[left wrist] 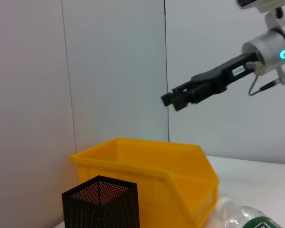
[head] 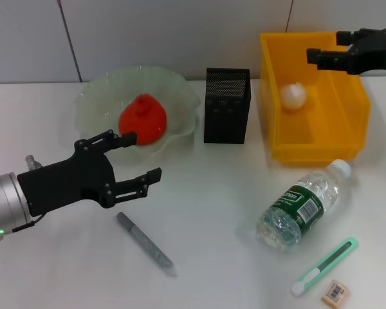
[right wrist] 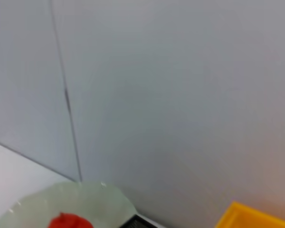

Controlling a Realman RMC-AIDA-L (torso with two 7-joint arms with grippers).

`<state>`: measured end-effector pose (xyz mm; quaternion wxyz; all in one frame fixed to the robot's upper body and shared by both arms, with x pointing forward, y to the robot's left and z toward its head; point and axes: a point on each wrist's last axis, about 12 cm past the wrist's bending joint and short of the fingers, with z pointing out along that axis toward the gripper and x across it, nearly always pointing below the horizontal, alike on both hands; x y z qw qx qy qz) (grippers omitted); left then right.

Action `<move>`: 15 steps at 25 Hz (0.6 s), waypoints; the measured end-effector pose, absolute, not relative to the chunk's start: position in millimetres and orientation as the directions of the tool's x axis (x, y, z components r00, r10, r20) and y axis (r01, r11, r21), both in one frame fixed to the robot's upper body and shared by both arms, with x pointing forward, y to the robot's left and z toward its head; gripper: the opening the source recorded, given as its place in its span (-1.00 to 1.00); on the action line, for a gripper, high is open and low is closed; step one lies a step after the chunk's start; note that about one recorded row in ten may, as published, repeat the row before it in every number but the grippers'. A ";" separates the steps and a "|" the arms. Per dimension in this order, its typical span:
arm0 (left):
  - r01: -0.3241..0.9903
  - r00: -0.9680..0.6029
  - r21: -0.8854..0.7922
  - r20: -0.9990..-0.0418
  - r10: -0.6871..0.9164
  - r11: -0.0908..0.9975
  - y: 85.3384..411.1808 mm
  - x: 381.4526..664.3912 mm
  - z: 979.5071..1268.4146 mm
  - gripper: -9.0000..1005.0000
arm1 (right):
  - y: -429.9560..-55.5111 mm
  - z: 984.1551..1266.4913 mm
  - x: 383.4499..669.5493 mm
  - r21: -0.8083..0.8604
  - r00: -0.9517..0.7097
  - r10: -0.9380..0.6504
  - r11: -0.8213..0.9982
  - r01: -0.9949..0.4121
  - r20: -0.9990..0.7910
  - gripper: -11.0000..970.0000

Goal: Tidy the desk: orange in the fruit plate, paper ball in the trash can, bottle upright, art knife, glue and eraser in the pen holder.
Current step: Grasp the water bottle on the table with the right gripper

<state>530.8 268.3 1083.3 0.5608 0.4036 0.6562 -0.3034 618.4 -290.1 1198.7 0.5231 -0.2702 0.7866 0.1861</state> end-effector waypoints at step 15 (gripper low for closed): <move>0.877 -0.044 0.051 -0.982 0.185 0.478 263.1 531.6 1083.8 0.65 | -333.1 1175.7 550.8 0.007 -0.100 -0.104 0.661 -0.750 -0.990 0.62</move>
